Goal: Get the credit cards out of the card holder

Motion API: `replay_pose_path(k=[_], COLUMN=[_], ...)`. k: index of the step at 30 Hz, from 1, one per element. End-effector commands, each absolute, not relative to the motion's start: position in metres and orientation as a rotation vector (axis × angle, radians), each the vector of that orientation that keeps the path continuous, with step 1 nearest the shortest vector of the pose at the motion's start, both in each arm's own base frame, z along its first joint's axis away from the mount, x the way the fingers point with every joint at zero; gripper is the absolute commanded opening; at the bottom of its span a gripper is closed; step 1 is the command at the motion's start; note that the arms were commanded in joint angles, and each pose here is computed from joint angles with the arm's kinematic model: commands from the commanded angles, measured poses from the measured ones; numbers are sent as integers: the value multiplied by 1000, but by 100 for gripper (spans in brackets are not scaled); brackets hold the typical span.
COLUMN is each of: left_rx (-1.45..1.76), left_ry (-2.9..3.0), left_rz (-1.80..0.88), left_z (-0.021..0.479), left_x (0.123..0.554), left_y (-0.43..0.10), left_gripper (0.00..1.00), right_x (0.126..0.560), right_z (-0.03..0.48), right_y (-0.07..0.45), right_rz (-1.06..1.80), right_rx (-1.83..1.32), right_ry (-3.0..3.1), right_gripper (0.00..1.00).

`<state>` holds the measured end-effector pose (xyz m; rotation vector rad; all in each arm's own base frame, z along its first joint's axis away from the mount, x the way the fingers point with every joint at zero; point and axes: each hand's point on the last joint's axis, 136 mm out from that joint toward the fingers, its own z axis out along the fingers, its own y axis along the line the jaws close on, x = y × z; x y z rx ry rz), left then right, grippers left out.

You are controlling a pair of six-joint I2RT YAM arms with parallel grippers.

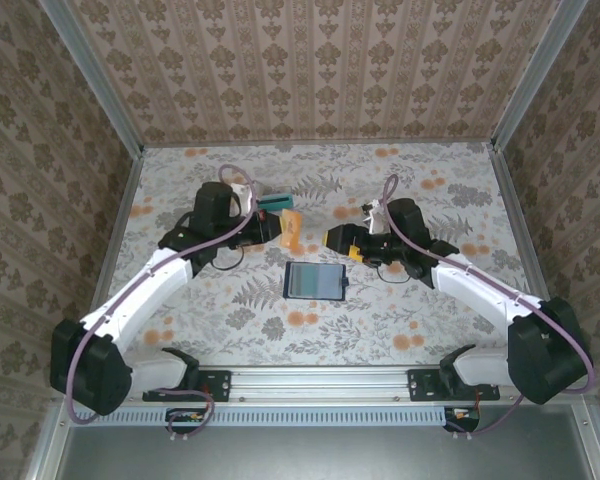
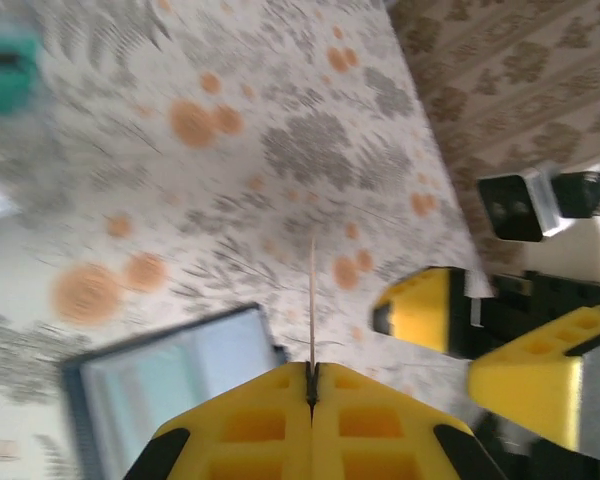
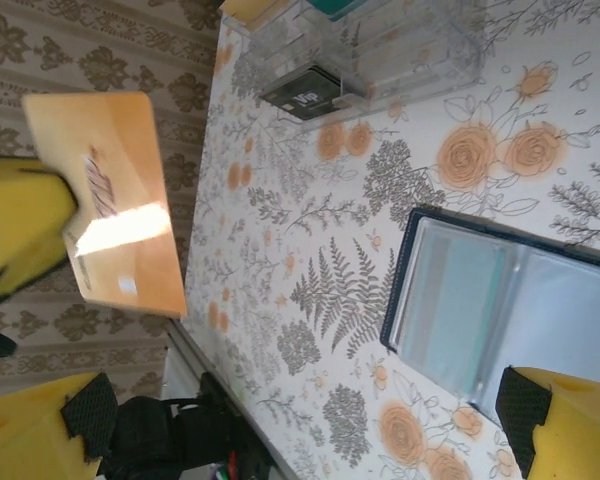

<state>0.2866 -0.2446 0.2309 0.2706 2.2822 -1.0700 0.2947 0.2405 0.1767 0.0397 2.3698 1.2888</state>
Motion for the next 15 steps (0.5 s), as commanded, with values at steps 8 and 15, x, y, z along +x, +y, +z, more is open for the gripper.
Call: replay_pose_path(k=[8, 15], left_rx=[838, 1092], left_ry=[1990, 1852], left_rz=[-290, 71], left_z=[253, 249], left_x=[302, 329], left_y=[-186, -160], left_gripper=[0, 0], right_x=[303, 309], right_z=[191, 203], right_y=[219, 207], right_rz=[1160, 1174], right_rx=[-6, 6], right_ry=[2361, 2337], right_gripper=[100, 100])
